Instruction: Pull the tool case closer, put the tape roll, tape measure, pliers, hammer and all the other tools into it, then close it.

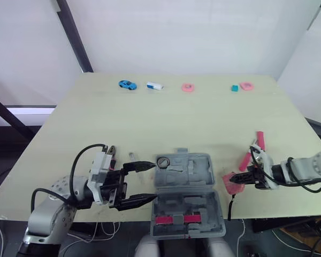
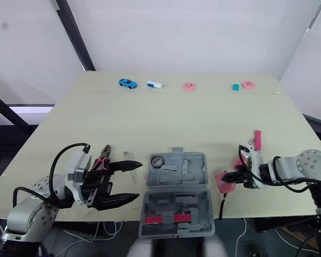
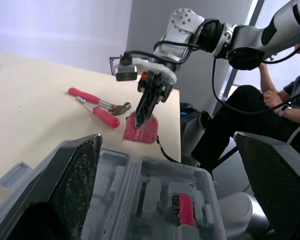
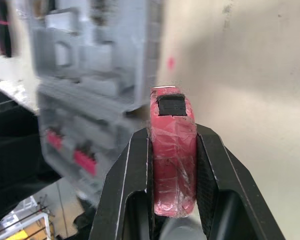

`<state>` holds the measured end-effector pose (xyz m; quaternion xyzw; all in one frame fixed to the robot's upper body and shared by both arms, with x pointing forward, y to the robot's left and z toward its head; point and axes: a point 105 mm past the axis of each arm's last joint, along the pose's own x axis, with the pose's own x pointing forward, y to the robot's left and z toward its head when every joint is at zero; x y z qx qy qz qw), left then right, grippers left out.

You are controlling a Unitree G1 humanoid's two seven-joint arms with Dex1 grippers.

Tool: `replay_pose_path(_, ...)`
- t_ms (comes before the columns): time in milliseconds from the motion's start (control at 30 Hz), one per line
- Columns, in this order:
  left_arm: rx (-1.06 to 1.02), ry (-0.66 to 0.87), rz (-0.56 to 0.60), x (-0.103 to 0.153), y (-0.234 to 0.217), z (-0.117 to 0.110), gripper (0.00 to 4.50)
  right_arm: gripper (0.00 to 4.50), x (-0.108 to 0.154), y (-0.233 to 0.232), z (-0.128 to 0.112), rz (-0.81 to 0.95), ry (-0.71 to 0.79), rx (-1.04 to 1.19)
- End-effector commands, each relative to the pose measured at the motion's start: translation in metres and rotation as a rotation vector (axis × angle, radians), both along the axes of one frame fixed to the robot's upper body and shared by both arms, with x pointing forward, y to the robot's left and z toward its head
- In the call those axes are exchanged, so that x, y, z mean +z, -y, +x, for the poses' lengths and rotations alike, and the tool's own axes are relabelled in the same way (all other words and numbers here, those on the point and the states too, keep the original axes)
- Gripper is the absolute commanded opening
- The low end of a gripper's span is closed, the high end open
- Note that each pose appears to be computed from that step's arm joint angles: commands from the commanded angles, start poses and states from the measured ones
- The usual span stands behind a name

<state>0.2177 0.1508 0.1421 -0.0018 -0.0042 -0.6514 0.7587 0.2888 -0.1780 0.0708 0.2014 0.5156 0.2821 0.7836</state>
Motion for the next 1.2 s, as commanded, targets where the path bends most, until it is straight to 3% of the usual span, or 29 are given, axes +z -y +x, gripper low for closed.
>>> replay_pose_path(33,-0.026,0.035,0.034,0.003,0.006,-0.003,4.50,0.50,-0.002,0.006,0.013,-0.039,0.055,0.003)
replay_pose_path(67,-0.029,0.039,0.047,0.002,0.007,-0.003,4.50,1.50,-0.003,0.006,0.015,-0.046,0.062,0.008)
replay_pose_path(133,-0.029,0.038,0.056,0.001,0.007,-0.003,4.50,2.04,-0.005,0.008,0.015,-0.049,0.066,0.018)
replay_pose_path(267,-0.032,0.023,0.053,0.000,0.009,-0.004,4.50,4.11,-0.004,0.018,0.013,-0.060,0.062,0.006)
replay_pose_path(300,-0.031,0.017,0.053,-0.001,0.008,-0.004,4.50,4.32,-0.001,0.021,0.011,-0.068,0.075,0.016)
replay_pose_path(400,-0.026,0.003,0.046,-0.001,0.005,-0.006,4.50,4.32,0.013,0.035,0.003,-0.169,0.186,0.103)
replay_pose_path(500,0.038,0.048,0.071,-0.004,-0.006,-0.005,4.50,4.32,0.033,0.040,-0.003,-0.253,0.437,0.239)
replay_pose_path(567,0.092,0.036,0.028,-0.004,-0.020,-0.001,4.50,4.32,0.058,0.024,-0.012,-0.089,0.639,0.319)
replay_pose_path(633,0.093,-0.014,0.003,-0.002,-0.035,-0.002,4.50,4.32,0.062,0.031,-0.019,-0.112,0.719,0.389)
replay_pose_path(767,0.079,-0.067,0.009,-0.003,-0.054,-0.010,4.50,4.32,0.053,0.033,-0.032,-0.284,0.831,0.720)
replay_pose_path(933,0.098,-0.094,0.006,-0.009,-0.058,-0.015,4.50,4.32,0.037,0.028,-0.027,-0.347,0.878,0.914)
replay_pose_path(1200,0.057,-0.075,0.017,-0.004,-0.052,-0.017,4.50,4.32,0.010,0.022,0.003,-0.406,0.867,1.099)
